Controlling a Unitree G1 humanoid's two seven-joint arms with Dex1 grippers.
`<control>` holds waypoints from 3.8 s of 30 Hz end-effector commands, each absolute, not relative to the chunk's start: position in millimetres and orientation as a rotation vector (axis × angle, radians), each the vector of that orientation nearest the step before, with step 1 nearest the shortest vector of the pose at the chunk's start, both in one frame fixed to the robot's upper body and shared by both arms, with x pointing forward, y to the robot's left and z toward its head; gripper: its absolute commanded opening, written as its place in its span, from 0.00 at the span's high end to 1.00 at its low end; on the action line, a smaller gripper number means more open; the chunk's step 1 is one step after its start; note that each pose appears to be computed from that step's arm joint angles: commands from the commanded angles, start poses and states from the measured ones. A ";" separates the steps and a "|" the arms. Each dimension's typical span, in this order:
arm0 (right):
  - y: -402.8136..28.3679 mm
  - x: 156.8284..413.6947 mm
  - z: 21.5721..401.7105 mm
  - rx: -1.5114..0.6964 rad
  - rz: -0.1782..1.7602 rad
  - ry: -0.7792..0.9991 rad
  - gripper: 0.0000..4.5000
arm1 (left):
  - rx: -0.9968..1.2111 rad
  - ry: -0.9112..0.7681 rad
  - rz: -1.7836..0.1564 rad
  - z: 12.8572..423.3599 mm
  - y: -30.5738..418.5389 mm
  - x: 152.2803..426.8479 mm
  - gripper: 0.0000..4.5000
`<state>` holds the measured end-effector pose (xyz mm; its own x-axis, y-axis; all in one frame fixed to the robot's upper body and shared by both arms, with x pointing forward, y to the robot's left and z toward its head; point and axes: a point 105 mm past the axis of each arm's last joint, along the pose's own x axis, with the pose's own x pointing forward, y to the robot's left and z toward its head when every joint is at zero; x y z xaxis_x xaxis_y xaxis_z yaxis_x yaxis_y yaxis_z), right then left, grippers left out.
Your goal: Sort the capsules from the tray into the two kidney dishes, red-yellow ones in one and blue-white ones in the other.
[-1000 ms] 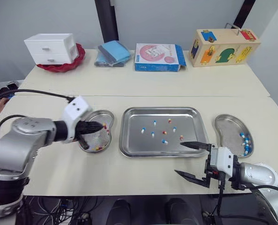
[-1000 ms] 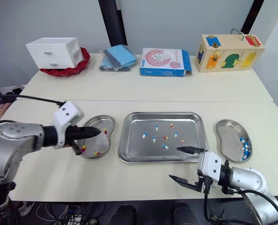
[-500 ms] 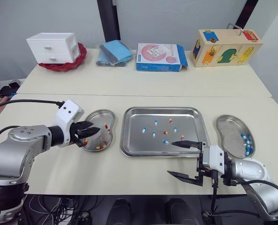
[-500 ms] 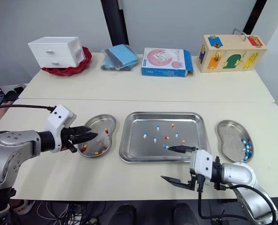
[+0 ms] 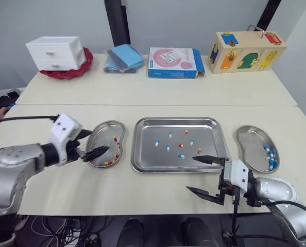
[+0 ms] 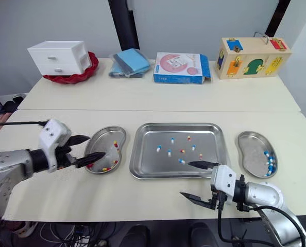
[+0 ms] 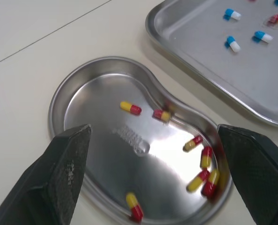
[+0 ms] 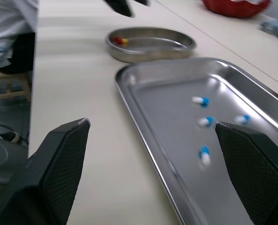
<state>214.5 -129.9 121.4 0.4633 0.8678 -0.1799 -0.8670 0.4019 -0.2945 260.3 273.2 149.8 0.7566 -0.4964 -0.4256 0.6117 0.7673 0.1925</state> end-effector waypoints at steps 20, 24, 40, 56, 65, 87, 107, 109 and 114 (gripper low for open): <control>-337.8 180.0 117.5 -0.470 0.554 0.372 0.00 | 0.240 0.409 -0.408 87.2 344.3 177.8 0.01; -344.5 180.3 112.7 -0.473 0.546 0.392 0.00 | 0.259 0.394 -0.436 94.0 334.7 177.8 0.01; -345.5 145.0 99.1 -0.479 0.559 0.481 0.00 | 0.186 0.038 -0.938 111.5 199.2 194.4 0.01; -192.7 169.7 126.0 -0.397 0.878 0.298 0.00 | 0.147 -0.051 -0.947 103.1 170.1 218.7 0.01; -113.4 233.7 136.6 -0.437 0.982 0.166 0.09 | 0.145 -0.059 -0.938 103.4 164.0 218.8 0.00; -2.7 335.7 121.0 -0.554 1.023 0.263 0.29 | 0.141 -0.074 -0.936 105.2 148.4 220.2 0.00; -4.9 347.5 98.5 -0.512 0.991 0.369 0.72 | 0.146 -0.064 -0.918 100.7 148.3 216.7 0.00; -4.4 346.3 99.4 -0.505 0.999 0.364 0.81 | 0.146 -0.063 -0.918 100.3 148.8 217.1 0.00; 3.2 342.5 112.8 -0.491 1.035 0.295 0.81 | 0.149 -0.061 -0.933 100.8 149.2 218.8 0.00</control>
<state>345.5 -2.3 98.6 0.4899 0.7077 -0.5090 -0.8701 0.4333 -0.2350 220.1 152.5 95.3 0.6127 -0.7899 -0.0257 0.7854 0.6050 0.1310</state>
